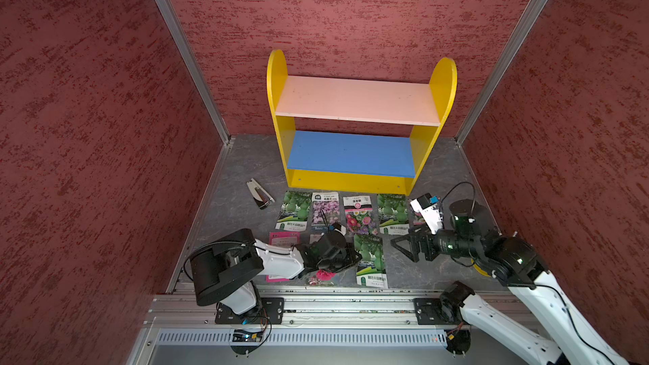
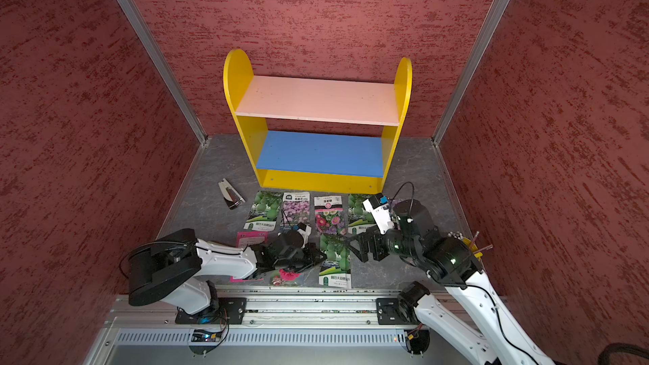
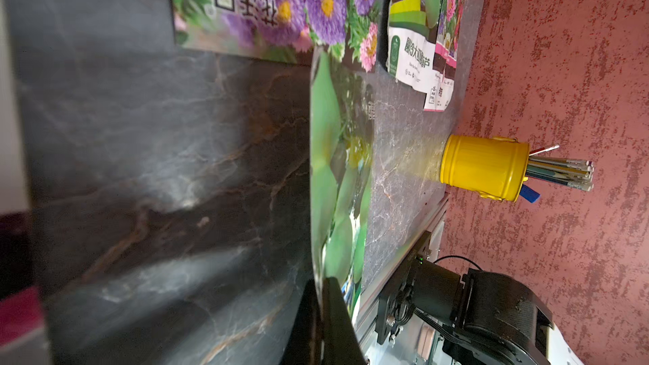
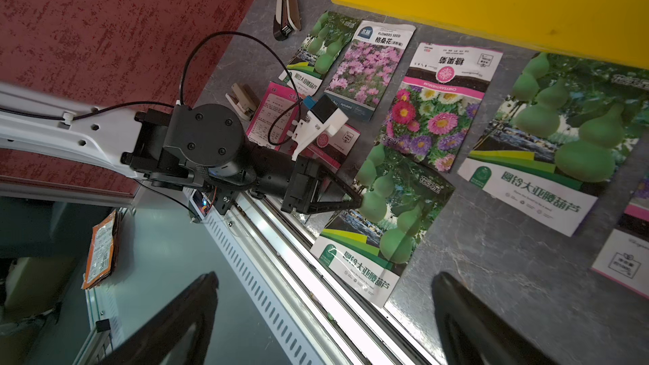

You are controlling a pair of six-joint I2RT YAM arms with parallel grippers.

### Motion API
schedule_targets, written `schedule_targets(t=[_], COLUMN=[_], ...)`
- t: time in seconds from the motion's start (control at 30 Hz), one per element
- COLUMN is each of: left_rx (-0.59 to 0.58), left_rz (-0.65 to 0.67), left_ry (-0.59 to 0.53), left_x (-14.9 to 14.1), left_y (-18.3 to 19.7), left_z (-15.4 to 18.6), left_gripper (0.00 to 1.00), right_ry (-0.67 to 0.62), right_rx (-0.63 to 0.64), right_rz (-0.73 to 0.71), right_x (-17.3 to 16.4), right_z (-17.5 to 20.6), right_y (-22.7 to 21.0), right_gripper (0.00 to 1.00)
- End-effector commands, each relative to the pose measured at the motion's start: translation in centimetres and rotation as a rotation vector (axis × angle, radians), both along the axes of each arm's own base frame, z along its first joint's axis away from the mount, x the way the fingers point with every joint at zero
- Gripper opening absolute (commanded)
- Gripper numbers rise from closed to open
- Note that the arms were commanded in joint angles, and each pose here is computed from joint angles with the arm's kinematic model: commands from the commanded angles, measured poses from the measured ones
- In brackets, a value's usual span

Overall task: Take the seed bag off the shelf
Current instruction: Place the seed packet at the center of the board.

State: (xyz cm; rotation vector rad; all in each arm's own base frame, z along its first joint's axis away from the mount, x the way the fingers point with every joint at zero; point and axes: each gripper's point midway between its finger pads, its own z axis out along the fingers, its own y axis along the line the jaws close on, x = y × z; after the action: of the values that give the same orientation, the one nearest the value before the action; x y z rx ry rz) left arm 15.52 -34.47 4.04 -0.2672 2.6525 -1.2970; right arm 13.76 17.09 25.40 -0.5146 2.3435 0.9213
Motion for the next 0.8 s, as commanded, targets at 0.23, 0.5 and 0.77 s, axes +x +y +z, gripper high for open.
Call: schedule_targets(t=[0.23,0.5,0.77], left_rx=[0.094,0.137,0.225], left_rz=[0.040,0.074,0.107], left_ry=[0.036,0.033,-0.004], left_x=[0.0,0.4,1.0], left_y=[0.9,1.7,3.2], left_z=[-2.6,-2.8,-1.2], left_gripper=[0.29,0.47,0.68], right_ry=[-0.001,0.005,0.000], right_rx=[-0.012,-0.004,0.002], right_rz=[-0.027,-0.028,-0.033], right_x=[0.1,-0.2,-0.3], right_z=[-0.5,-0.8,-0.7], right_y=[-0.5,-0.5,-0.7], right_gripper=[0.98,0.99,0.98])
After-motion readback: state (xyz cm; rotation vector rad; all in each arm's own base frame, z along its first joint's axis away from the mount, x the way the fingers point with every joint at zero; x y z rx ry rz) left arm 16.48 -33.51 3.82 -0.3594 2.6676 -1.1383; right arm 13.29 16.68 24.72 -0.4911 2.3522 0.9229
